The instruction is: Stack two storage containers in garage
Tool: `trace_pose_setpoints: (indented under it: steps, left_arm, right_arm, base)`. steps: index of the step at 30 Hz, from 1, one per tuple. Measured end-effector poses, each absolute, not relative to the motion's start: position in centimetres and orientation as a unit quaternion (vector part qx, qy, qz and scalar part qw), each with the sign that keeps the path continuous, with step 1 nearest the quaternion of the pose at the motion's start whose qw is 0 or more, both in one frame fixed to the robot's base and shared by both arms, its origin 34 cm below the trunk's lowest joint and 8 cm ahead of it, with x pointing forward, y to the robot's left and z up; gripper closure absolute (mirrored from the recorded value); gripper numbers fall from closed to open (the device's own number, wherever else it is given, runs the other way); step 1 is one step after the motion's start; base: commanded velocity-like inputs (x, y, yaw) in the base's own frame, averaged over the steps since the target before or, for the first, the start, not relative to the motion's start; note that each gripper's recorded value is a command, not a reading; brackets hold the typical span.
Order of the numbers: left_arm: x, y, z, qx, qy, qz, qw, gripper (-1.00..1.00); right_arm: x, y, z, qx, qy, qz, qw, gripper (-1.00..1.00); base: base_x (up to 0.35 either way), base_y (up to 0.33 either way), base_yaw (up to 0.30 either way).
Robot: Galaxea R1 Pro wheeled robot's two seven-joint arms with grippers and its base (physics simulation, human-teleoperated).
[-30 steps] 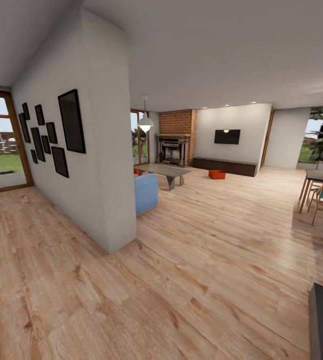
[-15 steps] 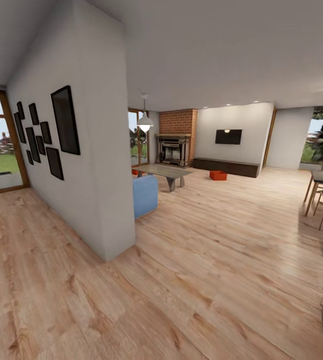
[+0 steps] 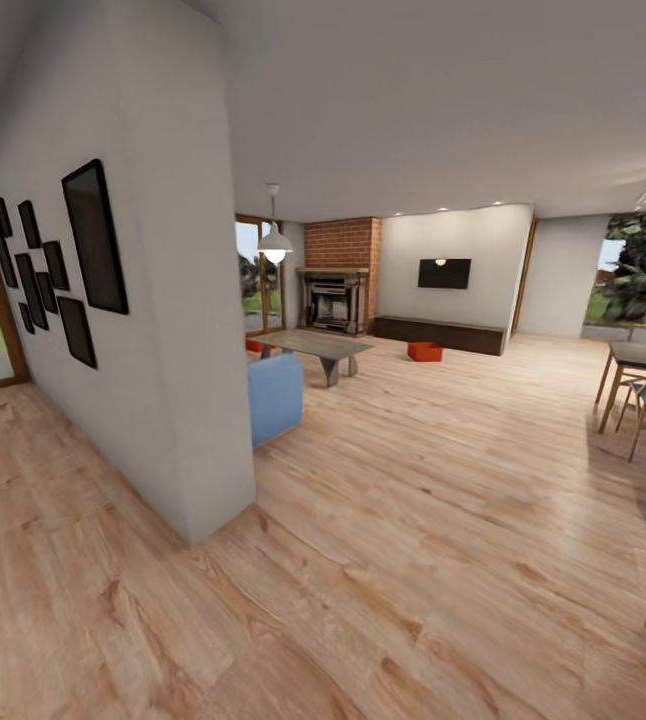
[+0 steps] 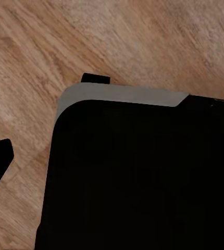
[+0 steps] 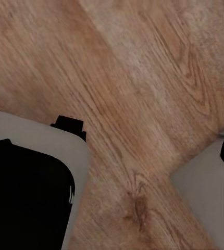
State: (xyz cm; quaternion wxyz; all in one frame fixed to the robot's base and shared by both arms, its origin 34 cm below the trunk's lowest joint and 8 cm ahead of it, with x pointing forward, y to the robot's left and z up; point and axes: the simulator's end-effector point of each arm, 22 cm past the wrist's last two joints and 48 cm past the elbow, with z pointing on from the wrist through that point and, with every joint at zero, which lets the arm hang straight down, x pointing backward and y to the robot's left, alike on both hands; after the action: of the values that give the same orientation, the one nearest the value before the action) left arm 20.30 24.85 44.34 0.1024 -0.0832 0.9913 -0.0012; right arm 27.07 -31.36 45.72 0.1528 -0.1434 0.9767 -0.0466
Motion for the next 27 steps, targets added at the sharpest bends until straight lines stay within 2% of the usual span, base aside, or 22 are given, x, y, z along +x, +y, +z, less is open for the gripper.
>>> trace_pose_setpoints:
  steps: [27]
  left_arm:
    - [20.30,24.85,44.34,-0.083,0.991,-0.001,0.102,-1.00]
  right_arm:
    - [27.06,-31.45,45.73,-0.144,0.977,-0.047,0.153,-1.00]
  base:
    - [0.323,0.000,-0.242]
